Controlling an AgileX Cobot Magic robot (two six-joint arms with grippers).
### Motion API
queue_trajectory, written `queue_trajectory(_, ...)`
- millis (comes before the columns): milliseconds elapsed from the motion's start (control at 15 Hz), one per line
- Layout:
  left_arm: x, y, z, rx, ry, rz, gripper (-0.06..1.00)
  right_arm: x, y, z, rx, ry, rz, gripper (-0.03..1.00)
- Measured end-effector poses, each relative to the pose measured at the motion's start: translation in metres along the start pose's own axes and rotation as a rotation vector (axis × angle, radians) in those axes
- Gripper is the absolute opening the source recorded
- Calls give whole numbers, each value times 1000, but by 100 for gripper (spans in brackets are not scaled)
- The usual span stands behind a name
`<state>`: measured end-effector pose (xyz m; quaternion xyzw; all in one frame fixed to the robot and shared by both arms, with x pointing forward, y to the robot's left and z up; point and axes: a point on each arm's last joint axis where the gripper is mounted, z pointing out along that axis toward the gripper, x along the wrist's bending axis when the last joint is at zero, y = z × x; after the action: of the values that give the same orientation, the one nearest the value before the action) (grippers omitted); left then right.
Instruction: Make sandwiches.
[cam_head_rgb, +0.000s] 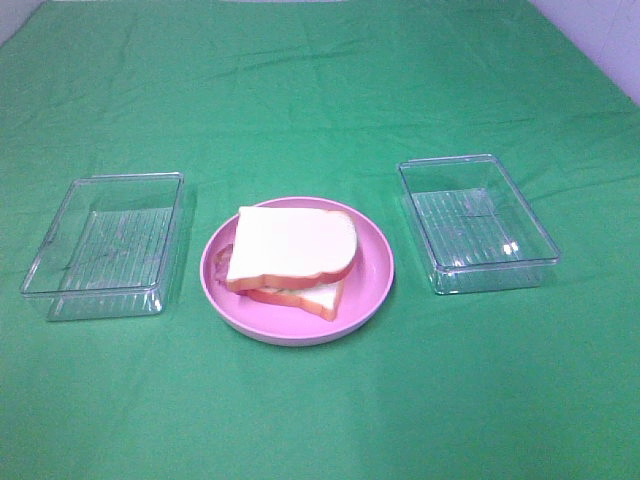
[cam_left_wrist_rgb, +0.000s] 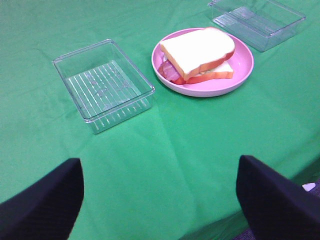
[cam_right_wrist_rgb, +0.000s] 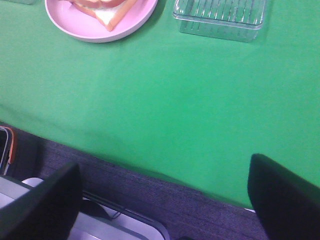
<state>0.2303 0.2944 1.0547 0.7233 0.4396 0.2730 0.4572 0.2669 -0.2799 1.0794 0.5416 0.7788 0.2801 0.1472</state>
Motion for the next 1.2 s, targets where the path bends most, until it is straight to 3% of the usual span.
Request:
queue_trajectory(400,0,0,0,0,0,0,79,0,-50,1,-153,-7,-55,84)
queue_trajectory(667,0,0,0,0,-1,4,79,0,-47,2,-240,-17,-111,84)
queue_trajectory(1200,0,0,0,0,-1,5,79,-1,-45,8,-264,-21,-122,83)
